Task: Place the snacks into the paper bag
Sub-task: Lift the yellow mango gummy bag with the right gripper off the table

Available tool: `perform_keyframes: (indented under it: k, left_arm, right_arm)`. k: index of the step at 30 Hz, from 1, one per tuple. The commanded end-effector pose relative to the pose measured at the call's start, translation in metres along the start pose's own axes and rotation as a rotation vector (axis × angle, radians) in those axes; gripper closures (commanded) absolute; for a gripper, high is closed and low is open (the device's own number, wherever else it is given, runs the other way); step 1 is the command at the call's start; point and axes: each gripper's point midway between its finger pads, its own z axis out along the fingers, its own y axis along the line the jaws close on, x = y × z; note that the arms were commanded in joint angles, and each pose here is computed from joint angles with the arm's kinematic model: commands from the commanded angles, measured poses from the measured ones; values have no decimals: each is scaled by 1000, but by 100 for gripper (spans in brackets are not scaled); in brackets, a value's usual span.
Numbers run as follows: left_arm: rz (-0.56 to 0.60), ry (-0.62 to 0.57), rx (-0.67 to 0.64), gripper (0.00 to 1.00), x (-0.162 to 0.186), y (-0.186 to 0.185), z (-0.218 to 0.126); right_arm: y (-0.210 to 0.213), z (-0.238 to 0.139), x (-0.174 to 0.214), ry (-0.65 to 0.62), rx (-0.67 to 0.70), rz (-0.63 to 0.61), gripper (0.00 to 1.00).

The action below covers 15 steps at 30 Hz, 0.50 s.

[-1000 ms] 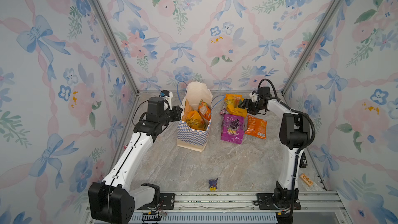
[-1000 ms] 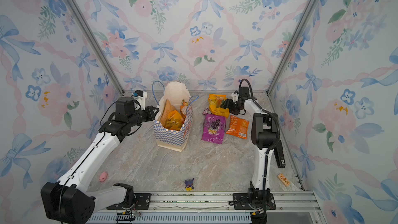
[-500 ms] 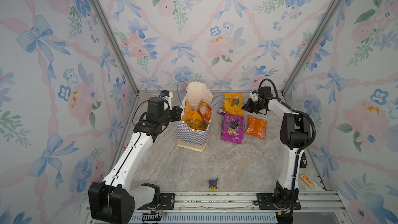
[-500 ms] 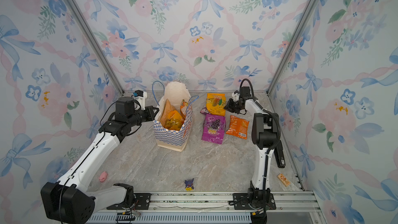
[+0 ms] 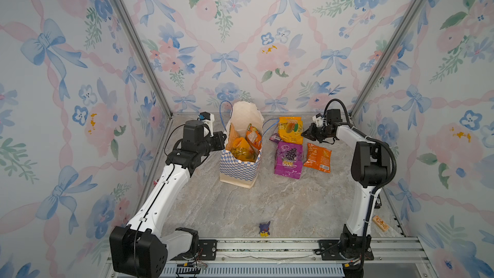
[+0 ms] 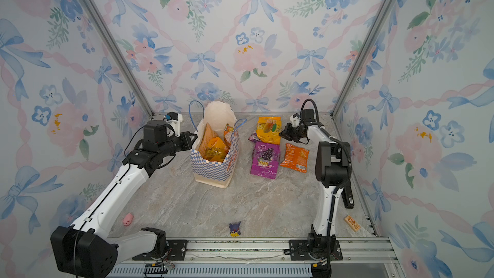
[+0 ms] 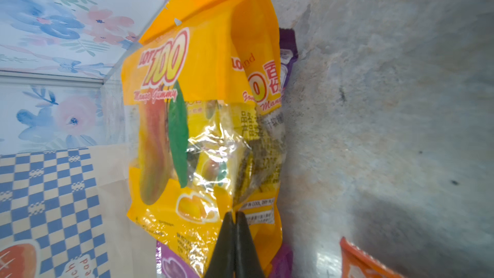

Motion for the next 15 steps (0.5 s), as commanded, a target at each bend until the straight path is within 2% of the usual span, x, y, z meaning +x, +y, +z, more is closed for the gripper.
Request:
perform_keyframes:
  k: [1,15]
  left_arm:
    - [15,-16,17,100,-8,-8,-3]
    - [14,-8,16,100,-6,-7,-1]
  right_arm:
    - [43,-40,-24,-93,-164,-23,100]
    - [136,-119,-52,-211,-624,8,100]
